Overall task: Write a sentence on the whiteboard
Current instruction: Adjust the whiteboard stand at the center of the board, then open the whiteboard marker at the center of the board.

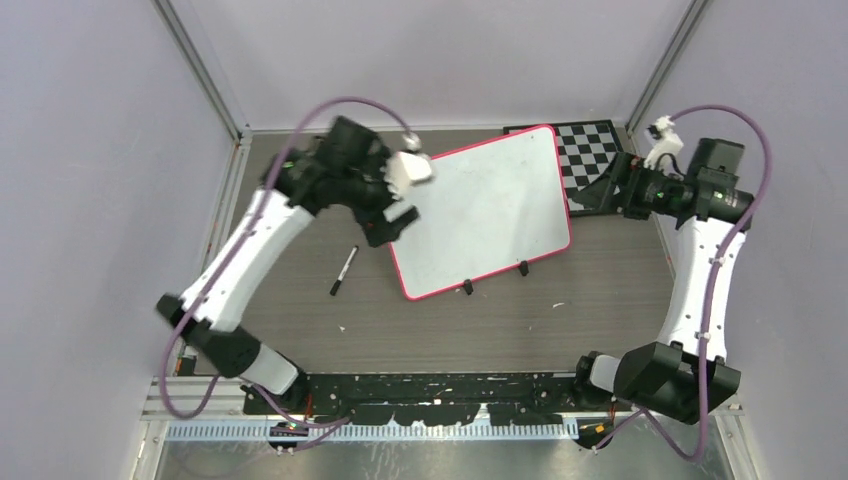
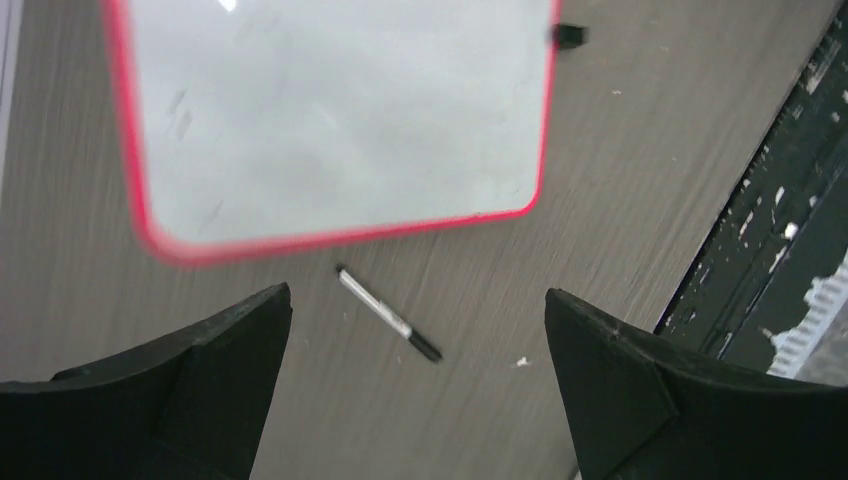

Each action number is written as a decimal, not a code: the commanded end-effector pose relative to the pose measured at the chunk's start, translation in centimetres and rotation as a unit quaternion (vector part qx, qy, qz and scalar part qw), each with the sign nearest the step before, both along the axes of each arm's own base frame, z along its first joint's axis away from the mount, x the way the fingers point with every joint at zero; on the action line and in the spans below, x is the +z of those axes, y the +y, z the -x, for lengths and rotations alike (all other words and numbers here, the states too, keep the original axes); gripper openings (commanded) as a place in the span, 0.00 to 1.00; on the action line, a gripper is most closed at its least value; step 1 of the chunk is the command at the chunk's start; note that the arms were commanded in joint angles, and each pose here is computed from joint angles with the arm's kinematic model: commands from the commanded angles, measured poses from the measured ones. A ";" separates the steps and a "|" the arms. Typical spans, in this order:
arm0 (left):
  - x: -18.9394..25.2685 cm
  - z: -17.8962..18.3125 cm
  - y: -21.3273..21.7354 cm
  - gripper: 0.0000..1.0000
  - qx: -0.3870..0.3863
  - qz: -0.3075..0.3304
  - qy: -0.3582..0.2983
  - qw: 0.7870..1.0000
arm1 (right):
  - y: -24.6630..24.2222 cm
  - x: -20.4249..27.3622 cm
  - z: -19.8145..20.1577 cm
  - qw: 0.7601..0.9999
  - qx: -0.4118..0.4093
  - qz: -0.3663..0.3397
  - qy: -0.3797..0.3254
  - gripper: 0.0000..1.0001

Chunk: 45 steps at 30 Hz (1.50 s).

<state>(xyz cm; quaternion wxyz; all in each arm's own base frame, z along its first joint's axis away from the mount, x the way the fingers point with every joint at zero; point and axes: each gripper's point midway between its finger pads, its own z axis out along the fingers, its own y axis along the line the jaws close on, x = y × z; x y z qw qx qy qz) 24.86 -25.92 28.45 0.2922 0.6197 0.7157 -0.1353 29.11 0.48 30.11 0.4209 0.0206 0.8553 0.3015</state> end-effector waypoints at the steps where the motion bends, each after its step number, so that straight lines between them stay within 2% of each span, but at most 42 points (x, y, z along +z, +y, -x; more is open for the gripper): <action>1: 3.2 -1.1 6.3 1.00 0.175 0.126 0.030 0.976 | 1.5 -1.0 -0.1 0.995 0.033 0.095 0.014 0.91; 4: 2.1 -2.5 13.0 1.00 0.293 0.145 0.024 0.945 | 3.5 -2.0 0.2 0.989 0.072 0.129 0.027 0.91; 9: -4.7 -3.8 20.5 0.98 0.416 0.097 0.068 0.902 | 5.9 -4.8 0.6 0.979 0.114 0.164 0.046 0.91; 13: -9.5 -4.7 21.3 0.83 0.463 0.094 0.103 0.875 | 6.7 -5.6 0.5 0.977 0.124 0.166 0.051 0.91; 16: -12.3 -5.4 20.6 0.77 0.484 0.111 0.132 0.858 | 6.8 -5.4 0.4 0.976 0.127 0.168 0.046 0.91; 22: -17.2 -6.7 20.2 0.71 0.526 0.060 0.109 0.842 | 6.5 -5.8 0.3 0.975 0.127 0.179 0.044 0.91; 28: -20.4 -6.9 19.2 0.64 0.543 0.068 0.097 0.831 | 6.5 -6.5 0.3 0.974 0.132 0.179 0.049 0.91; 32: -22.6 -6.3 18.6 0.48 0.547 0.054 0.119 0.827 | 6.4 -6.5 0.2 0.973 0.133 0.183 0.047 0.91; 35: -24.1 -6.2 18.3 0.45 0.545 0.040 0.137 0.826 | 6.6 -6.5 0.0 0.973 0.135 0.179 0.047 0.90; 40: -26.0 -6.5 17.8 0.43 0.544 0.017 0.166 0.822 | 6.6 -6.3 -0.3 0.974 0.135 0.177 0.047 0.91; 43: -27.0 -6.5 18.0 0.38 0.546 0.007 0.169 0.821 | 6.4 -6.4 -0.3 0.972 0.134 0.186 0.045 0.91; 45: -27.7 -6.6 18.4 0.31 0.551 -0.009 0.172 0.817 | 6.3 -6.3 -0.3 0.972 0.133 0.188 0.044 0.91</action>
